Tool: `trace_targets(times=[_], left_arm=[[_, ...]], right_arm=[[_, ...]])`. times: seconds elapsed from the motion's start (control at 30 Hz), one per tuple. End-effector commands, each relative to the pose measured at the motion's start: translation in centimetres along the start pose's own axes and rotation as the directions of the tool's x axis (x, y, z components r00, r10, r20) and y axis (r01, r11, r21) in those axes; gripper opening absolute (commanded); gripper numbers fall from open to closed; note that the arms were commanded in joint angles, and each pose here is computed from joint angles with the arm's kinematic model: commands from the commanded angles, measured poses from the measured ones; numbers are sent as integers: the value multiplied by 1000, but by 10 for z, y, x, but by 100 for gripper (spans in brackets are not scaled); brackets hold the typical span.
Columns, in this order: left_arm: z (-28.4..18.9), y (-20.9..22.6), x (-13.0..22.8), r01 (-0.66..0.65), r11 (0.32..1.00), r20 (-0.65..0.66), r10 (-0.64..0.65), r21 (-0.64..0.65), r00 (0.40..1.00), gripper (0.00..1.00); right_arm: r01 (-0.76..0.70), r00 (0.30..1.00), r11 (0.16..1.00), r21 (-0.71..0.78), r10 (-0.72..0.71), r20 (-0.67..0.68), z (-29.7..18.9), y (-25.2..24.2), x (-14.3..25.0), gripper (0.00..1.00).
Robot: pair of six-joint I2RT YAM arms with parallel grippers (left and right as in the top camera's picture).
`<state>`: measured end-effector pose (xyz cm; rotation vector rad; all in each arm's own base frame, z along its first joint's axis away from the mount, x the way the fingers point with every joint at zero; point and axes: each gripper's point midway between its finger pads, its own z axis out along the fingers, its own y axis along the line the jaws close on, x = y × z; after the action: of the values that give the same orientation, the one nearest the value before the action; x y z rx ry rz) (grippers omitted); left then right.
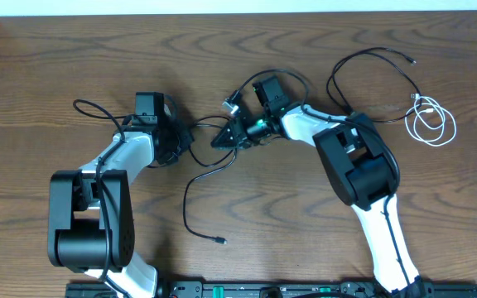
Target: Untangle cables
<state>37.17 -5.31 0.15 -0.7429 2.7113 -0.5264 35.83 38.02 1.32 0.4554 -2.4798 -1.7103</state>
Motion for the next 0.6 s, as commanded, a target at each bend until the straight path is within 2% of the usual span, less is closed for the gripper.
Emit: trace_targets(times=[0.0,0.27,0.57], left_arm=[[5,0,2,-14,1000,-19,14,-1,1000,7],[5,0,3,-10,1000,-22,10,2,1000,7],[4,-7,10,-2,999,-61,5,47,998,7]], right_arm=[[50,995,982,182,-65,76,-13,-13,-11,26],[-39,994,931,363,-2,113,-28,-36,-7,39],[-194,980,769,609,125,154,-45,-81,18,53]])
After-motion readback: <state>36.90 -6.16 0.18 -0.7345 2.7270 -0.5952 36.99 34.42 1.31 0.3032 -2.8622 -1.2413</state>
